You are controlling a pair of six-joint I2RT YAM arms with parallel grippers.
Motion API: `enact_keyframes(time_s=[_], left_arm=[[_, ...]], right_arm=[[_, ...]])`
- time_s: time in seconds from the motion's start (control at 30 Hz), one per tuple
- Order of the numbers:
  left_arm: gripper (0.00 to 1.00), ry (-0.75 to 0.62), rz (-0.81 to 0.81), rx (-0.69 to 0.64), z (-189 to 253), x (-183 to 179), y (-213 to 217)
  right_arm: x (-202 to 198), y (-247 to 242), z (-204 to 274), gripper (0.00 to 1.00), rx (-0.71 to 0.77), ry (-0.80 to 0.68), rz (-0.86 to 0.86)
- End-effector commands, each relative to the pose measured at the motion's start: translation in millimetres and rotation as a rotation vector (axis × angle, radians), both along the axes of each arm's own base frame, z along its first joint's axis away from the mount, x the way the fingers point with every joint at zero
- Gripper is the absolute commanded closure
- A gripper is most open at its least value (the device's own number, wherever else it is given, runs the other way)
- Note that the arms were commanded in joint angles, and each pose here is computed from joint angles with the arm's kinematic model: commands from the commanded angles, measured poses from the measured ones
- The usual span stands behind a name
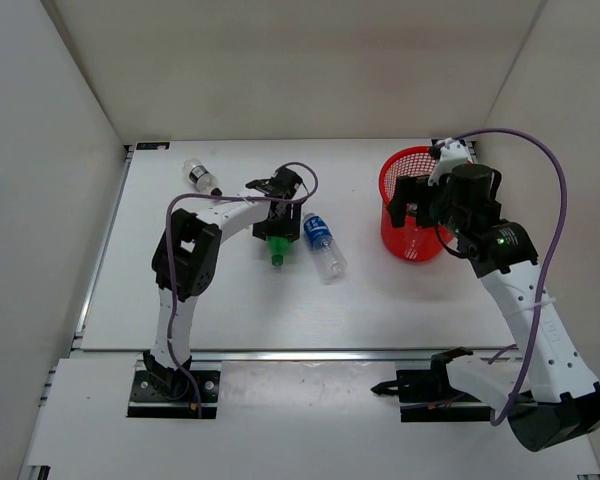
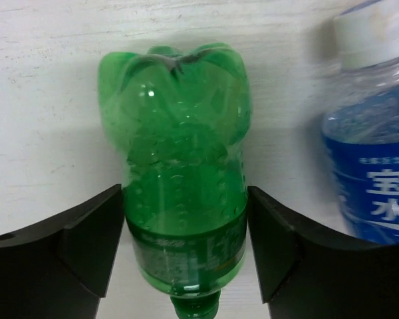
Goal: Put the plastic bottles in the bin
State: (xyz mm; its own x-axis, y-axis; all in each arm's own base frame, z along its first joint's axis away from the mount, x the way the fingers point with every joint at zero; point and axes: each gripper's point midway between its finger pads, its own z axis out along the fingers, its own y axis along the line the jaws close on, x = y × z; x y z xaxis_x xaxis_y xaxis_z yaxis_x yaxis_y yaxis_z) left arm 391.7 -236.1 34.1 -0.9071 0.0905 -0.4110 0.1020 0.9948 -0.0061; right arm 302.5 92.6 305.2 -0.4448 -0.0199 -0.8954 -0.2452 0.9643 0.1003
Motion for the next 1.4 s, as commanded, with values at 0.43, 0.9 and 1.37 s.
enact_keyframes(time_s=[0.43, 0.9, 1.37], left_arm=[[0.68, -0.378, -0.063, -0.267, 178, 26, -18], [0.64, -0.707, -0.424, -0.855, 372, 25, -225], [0.43, -0.849, -0.394, -1.026, 350, 12, -327]], right_arm=[[-14, -18, 28, 0.01, -0.067, -0.127, -0.063], [-69, -111, 51, 0.01, -0.073, -0.275, -0.392], [-69, -77, 62, 0.01, -0.010, -0.377, -0.312]])
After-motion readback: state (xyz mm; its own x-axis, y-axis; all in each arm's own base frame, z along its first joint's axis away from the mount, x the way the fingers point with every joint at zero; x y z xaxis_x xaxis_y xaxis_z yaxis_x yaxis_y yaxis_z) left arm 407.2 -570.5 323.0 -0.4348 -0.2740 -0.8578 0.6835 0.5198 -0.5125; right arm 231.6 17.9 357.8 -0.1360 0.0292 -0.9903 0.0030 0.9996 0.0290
